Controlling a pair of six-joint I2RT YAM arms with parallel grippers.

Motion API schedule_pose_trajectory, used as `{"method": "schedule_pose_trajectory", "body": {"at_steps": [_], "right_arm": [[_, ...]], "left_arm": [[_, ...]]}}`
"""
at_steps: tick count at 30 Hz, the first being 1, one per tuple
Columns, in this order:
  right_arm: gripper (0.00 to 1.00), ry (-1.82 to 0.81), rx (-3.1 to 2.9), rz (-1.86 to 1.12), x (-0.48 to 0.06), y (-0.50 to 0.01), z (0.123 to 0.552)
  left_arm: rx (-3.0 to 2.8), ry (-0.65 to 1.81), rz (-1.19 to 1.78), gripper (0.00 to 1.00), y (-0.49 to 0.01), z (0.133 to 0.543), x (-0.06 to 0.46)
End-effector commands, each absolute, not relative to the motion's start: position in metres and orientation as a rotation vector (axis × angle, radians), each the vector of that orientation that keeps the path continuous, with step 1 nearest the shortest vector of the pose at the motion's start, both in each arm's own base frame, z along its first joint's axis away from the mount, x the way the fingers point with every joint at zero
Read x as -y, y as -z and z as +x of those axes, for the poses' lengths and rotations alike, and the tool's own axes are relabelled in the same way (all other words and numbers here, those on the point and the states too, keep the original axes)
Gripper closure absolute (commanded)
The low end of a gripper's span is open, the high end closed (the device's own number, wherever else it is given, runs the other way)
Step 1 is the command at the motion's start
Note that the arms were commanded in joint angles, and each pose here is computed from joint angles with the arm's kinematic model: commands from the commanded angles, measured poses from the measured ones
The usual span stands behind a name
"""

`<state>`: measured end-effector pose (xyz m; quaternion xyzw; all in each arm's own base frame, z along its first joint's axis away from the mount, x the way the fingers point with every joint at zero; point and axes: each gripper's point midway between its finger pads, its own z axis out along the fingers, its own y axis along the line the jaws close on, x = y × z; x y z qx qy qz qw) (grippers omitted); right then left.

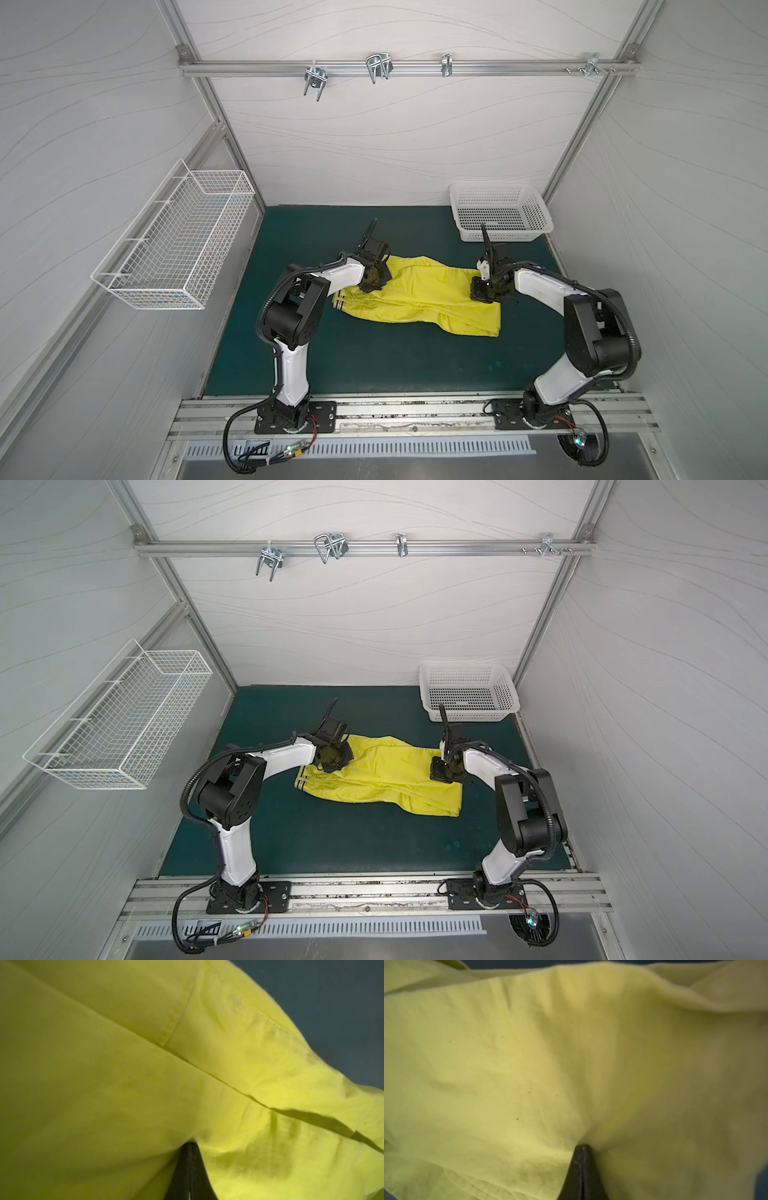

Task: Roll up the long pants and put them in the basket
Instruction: Adjust the long pant at the center of the board.

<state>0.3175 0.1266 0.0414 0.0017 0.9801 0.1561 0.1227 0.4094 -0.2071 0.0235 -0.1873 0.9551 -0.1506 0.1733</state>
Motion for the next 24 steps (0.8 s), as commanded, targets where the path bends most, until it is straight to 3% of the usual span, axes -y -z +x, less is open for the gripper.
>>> {"method": "schedule_pose_trajectory", "body": {"at_steps": [1, 14, 24], "right_arm": [[1.00, -0.519, -2.904, -0.046, -0.135, -0.040, 0.294], [1.00, -0.676, -2.986, -0.194, -0.193, -0.043, 0.221], [1.00, -0.897, -2.964, -0.313, -0.280, -0.042, 0.204]], "left_arm": [[-2.744, 0.370, -0.499, 1.00, -0.009, 0.420, 0.206], [-2.704, 0.441, -0.396, 1.00, -0.031, 0.477, 0.239], [-2.629, 0.530, -0.267, 1.00, -0.050, 0.508, 0.261]]}}
